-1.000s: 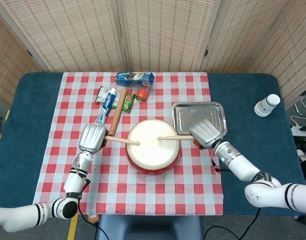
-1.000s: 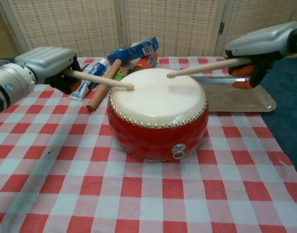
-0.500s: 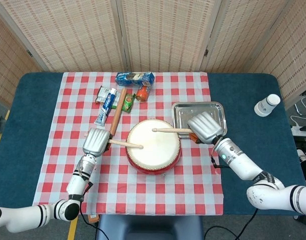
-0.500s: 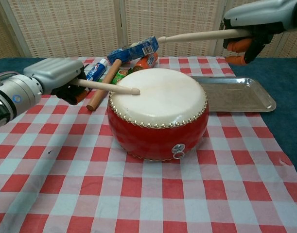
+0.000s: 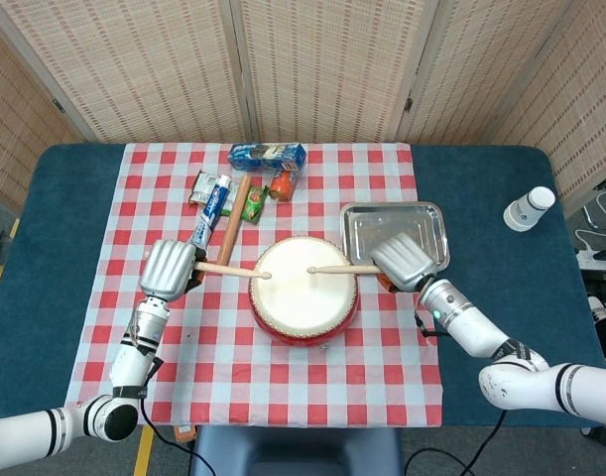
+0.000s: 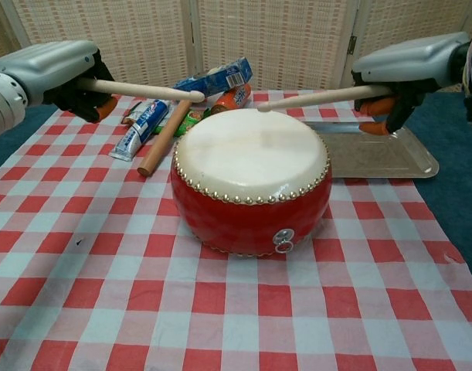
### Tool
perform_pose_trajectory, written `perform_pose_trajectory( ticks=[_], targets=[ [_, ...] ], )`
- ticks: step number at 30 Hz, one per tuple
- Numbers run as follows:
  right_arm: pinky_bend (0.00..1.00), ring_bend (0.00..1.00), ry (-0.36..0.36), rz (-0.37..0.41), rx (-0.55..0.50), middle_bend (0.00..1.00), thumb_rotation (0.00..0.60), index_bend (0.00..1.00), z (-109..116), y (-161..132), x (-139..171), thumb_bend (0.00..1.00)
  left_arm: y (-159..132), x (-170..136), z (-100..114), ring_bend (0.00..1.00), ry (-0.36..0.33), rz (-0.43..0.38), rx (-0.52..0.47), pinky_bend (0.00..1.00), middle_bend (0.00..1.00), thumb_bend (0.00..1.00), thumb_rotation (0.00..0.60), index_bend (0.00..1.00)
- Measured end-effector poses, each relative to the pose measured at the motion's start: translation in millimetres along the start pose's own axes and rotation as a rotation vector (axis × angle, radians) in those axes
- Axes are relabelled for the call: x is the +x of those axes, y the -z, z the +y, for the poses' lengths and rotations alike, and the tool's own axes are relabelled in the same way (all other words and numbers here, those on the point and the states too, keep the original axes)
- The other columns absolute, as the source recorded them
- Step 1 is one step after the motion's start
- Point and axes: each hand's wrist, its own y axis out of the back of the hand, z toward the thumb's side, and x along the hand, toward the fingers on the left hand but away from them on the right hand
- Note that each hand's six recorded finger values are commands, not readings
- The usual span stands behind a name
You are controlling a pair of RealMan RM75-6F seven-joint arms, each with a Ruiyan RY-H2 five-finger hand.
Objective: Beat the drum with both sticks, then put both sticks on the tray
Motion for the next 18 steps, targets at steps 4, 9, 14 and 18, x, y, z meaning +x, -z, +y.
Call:
perform_pose_trajectory(
  ticks=[4,9,14,18],
  targets=[
    [1.00,1.00,0.065,-0.038,-0.047,1.00,0.600,1.00,17,23,11,0.42,12,-3,-4,1.00,0.005,0.022,-0.034,1.00,1.00,0.83,0.600,1.00],
    [1.00,1.00,0.060,-0.103,-0.034,1.00,0.600,1.00,8,56,9,0.42,31,-8,-3,1.00,-0.007,0.054,-0.066,1.00,1.00,0.83,0.600,1.00],
    [1.00,1.00,0.033,-0.161,-0.023,1.00,0.600,1.00,-15,89,-4,0.42,51,-10,2,1.00,-0.017,0.089,-0.082,1.00,1.00,0.83,0.600,1.00],
    [1.00,1.00,0.002,-0.184,-0.017,1.00,0.600,1.00,-35,105,-18,0.41,60,-11,5,1.00,-0.024,0.107,-0.089,1.00,1.00,0.83,0.600,1.00]
  ],
)
